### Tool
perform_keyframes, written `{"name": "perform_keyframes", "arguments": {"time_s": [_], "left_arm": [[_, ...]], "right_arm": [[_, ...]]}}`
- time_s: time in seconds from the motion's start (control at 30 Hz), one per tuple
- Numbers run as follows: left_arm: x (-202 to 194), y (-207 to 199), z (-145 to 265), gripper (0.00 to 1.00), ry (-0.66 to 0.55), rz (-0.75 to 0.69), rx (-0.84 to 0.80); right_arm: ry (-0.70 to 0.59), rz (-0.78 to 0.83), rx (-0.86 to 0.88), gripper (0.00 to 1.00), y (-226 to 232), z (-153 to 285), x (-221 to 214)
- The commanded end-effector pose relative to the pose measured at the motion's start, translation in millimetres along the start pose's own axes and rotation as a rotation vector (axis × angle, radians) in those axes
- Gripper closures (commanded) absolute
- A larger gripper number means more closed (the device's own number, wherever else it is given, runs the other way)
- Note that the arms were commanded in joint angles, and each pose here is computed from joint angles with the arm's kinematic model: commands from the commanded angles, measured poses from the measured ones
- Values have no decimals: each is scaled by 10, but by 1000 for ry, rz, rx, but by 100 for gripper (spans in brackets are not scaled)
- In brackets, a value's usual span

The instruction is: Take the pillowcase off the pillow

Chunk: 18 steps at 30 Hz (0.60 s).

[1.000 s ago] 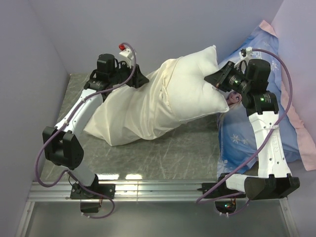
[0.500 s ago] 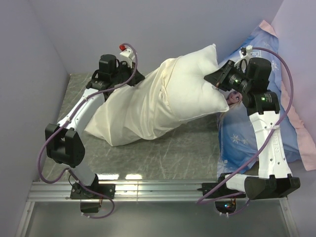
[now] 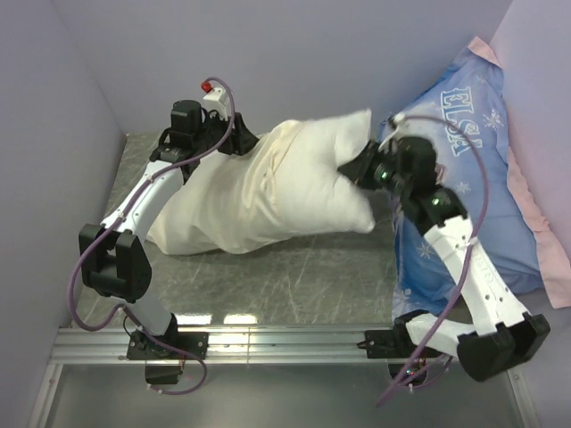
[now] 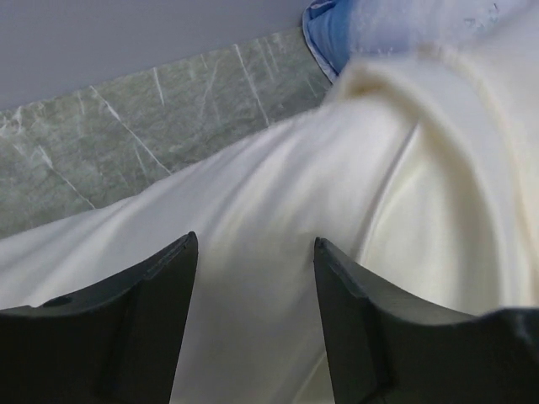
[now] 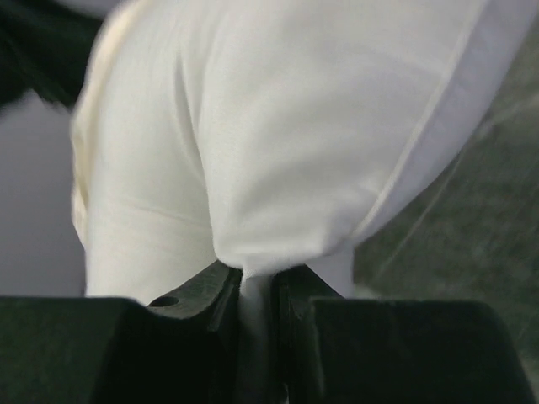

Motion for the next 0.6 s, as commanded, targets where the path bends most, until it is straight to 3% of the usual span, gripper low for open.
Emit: {"name": "perform_keyframes", "arguments": {"time_s": [0.0, 0.13, 0.17, 0.23, 0.3, 0.33, 0.47, 0.57], "left_arm": [[370, -286, 154, 36, -107, 39, -2], [306, -291, 307, 36, -137, 172, 152], [219, -211, 370, 36, -148, 224, 251], [-55, -354, 495, 36, -135, 245, 285], [-182, -481, 732, 36, -199, 275, 353], [-432, -390, 783, 36, -172, 301, 398], [-774, -493, 1227, 36, -257, 457, 433], [-1112, -547, 1365, 35, -221, 472, 467]], "right_arm": [[31, 52, 73, 100, 352, 9, -619], [115, 22, 83, 100, 542, -51, -1402], [169, 26, 86, 100, 558, -82, -1729], [210, 35, 139, 100, 850, -123, -2133], [213, 41, 193, 100, 1104, -186, -2279], [277, 81, 228, 100, 1260, -213, -2544], [286, 123, 343, 99, 1710, -302, -2600], [272, 125, 348, 65, 1673, -229, -2558]]}}
Point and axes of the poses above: each gripper's point midway between its finger pads, its own z axis back along the fingers, its own y axis along the line the jaws close on, x = y × z, the point moved 2 cm from there along z, back along the fingers, and after that the axes turned 13 degrees about z, right-handed, at the moved point
